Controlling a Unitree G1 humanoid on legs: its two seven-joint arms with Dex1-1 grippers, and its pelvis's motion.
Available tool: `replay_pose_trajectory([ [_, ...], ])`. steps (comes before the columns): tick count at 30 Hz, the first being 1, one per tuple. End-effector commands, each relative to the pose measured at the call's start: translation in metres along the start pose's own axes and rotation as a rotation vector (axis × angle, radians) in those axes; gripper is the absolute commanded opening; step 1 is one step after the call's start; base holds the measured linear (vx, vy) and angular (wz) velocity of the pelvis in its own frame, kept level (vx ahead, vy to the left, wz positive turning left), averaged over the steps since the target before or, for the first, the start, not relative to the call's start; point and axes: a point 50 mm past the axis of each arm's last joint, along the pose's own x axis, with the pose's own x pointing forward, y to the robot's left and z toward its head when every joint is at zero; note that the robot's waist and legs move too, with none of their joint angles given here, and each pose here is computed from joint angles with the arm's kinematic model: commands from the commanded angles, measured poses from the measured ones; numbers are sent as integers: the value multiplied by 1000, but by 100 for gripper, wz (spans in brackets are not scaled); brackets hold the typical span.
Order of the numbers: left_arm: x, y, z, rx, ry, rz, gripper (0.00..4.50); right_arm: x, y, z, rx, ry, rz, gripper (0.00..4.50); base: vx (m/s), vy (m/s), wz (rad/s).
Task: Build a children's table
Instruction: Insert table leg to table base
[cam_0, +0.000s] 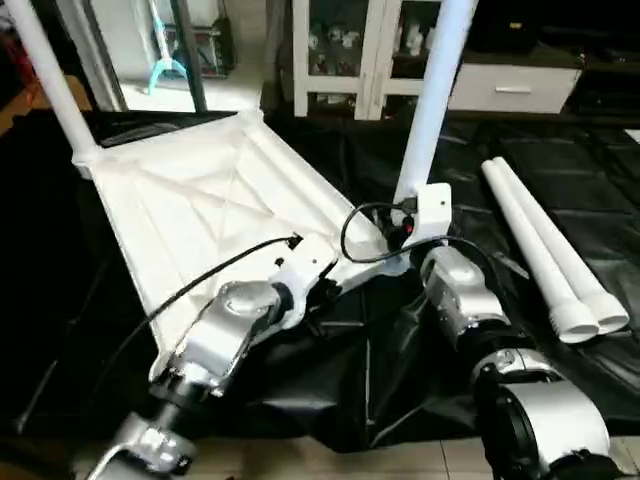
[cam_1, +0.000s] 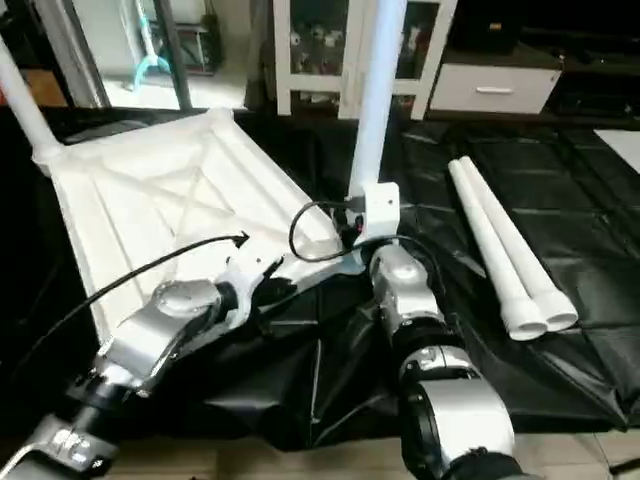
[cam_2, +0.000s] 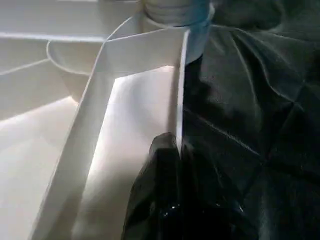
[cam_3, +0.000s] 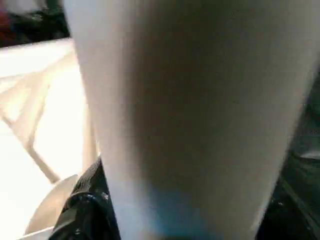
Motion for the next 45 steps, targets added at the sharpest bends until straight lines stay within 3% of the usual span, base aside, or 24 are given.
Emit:
replay_pose_trajectory([
  [1,-4,-2,-2,43,-13,-36,0,-3,22,-23,27,80,205,276,0,0,0],
  [3,-32,-4,-17,120,-35,-179,0,-20,-5,-4,-27,47,396,300,0,0,0],
  [4,-32,-4,-17,120,-35,-179,0,-20,-5,-4,-27,47,396,308,0,0,0],
  [5,-47,-3,-25,122,-17,-233,0,-33,-18,1,-61,77,526,314,0,0,0],
  [8,-63,2,-35,111,14,-261,0,-49,-37,7,-67,122,610,344,0,0,0],
  [11,-72,7,-39,104,23,-264,0,-58,-50,13,-55,132,634,353,0,0,0],
  [13,-72,8,-39,103,25,-262,0,-60,-51,13,-55,135,647,353,0,0,0],
  [14,-73,9,-39,107,26,-256,0,-61,-50,12,-50,140,660,329,0,0,0],
  [18,-72,10,-39,112,26,-250,0,-62,-47,8,-28,148,690,316,0,0,0],
  [20,-71,10,-39,112,27,-242,0,-61,-44,5,-21,148,689,289,0,0,0],
  [26,-63,12,-36,112,33,-184,0,-50,-34,-12,-56,200,566,248,0,0,0],
  [29,-48,11,-29,87,33,-119,0,-36,-26,-26,-40,209,319,241,0,0,0],
  [31,-31,12,-22,3,46,-12,0,-27,-20,-37,-23,227,118,234,0,0,0],
  [33,-23,13,-19,-34,49,34,0,-24,-18,-41,-13,237,40,221,0,0,0],
  [35,-4,16,-8,-129,35,155,0,-17,0,-52,69,254,-44,216,0,0,0],
  [37,9,14,1,-155,16,185,0,-11,22,-58,99,266,-20,211,0,0,0],
  [39,16,8,12,-117,-13,138,0,-5,41,-59,93,258,42,210,0,0,0],
  [41,15,6,15,-93,-28,101,0,-1,47,-52,91,216,102,209,0,0,0],
  [42,15,6,15,-93,-28,101,0,-1,47,-52,91,216,102,209,0,0,0],
  [43,11,7,13,-66,-30,77,0,0,46,-44,121,170,161,265,0,0,0],
  [44,10,7,12,-63,-30,73,0,-1,46,-43,118,165,169,279,0,0,0],
  [45,-5,7,-1,-2,-15,-11,0,-6,30,-27,43,106,308,278,0,0,0],
])
